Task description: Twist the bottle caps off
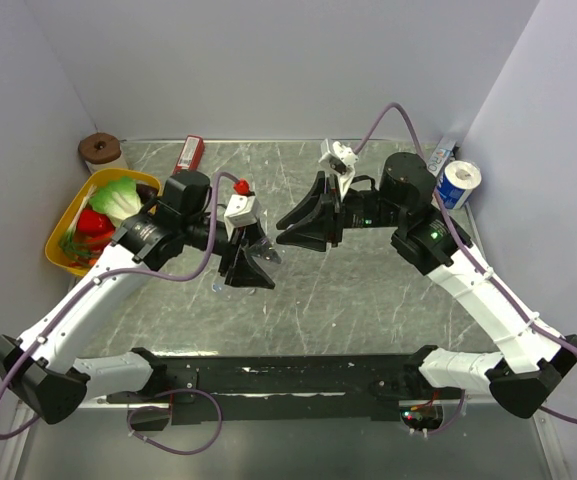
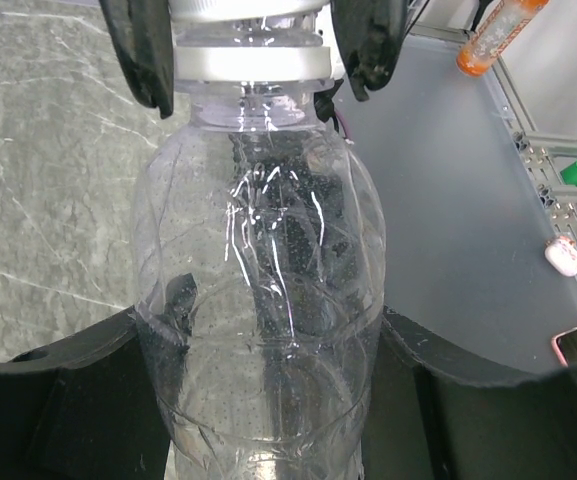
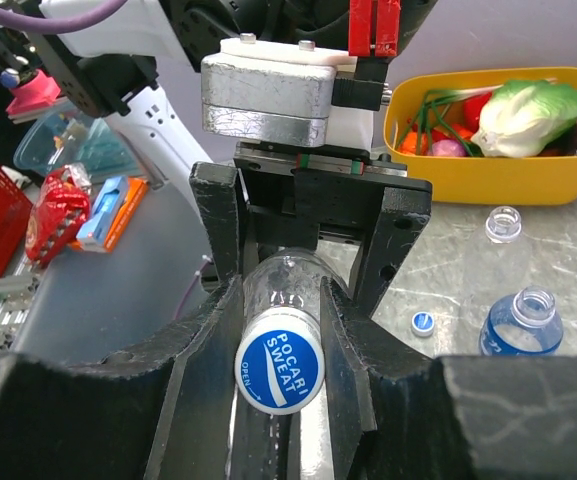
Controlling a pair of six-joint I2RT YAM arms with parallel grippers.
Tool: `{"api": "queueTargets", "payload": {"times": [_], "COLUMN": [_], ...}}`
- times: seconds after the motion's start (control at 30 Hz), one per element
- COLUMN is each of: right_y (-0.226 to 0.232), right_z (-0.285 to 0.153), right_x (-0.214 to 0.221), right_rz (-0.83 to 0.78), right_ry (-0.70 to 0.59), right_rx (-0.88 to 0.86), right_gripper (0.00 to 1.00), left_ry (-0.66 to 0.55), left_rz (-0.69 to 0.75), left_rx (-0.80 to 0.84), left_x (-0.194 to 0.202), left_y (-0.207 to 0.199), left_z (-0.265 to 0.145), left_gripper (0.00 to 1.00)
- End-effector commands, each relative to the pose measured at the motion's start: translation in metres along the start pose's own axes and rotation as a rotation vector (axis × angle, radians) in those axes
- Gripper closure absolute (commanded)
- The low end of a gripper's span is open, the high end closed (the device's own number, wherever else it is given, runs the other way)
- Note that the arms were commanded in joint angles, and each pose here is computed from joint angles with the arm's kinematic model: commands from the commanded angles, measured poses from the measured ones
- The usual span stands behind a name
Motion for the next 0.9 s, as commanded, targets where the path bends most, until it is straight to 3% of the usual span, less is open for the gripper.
{"api": "queueTargets", "payload": {"times": [0.0,0.2,0.27,0.3,0.57,0.83,0.87], "right_y": [0.002,0.002,0.001,-0.001,-0.006,-0.011,-0.011], "right_z": [-0.025,-0.025,-0.023,-0.023,-0.017,-0.016,-0.016], "right_x": [-0.019,-0.019,-0.017,-0.016,-0.010,-0.003,-0.003], "right_rz": [-0.100,-0.090,-0.086,-0.077,-0.050,-0.042,-0.042], "right_ry": [-0.046,-0.049,-0.051,-0.051,-0.055,-0.043,-0.043], "right_rx": [0.064,0.059,0.051,0.058,0.039,0.065,0.064], "right_gripper": [0.76,0.76,0.72,0.66,0.58,0.41,0.34], "left_ry": [-0.038,-0.045,-0.050,-0.053,-0.079,-0.097,-0.097], "left_rz": [0.129,0.135,0.116,0.110,0.103,0.086,0.084], "left_rx": [0.124,0.125,0.074,0.057,0.018,-0.008,-0.006], "left_x": [-0.015,-0.018,-0.017,-0.017,-0.021,-0.022,-0.022], "left_y": [-0.024,-0.023,-0.017,-0.015,-0.006,-0.001,-0.001], "left_z": [-0.007,-0.006,-0.006,-0.006,-0.003,-0.001,-0.001], "left_gripper": [0.38,0.39,0.39,0.39,0.40,0.41,0.41]}}
Point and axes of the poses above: each gripper's point midway between its finger pads, its own z axis out along the fingers, its own y axis along the line the jaws close on, x = y × z, the point moved 6 cm from there along -z, back along the fingers, and after that the axes turned 9 degrees about -z, right-handed, at the moved point
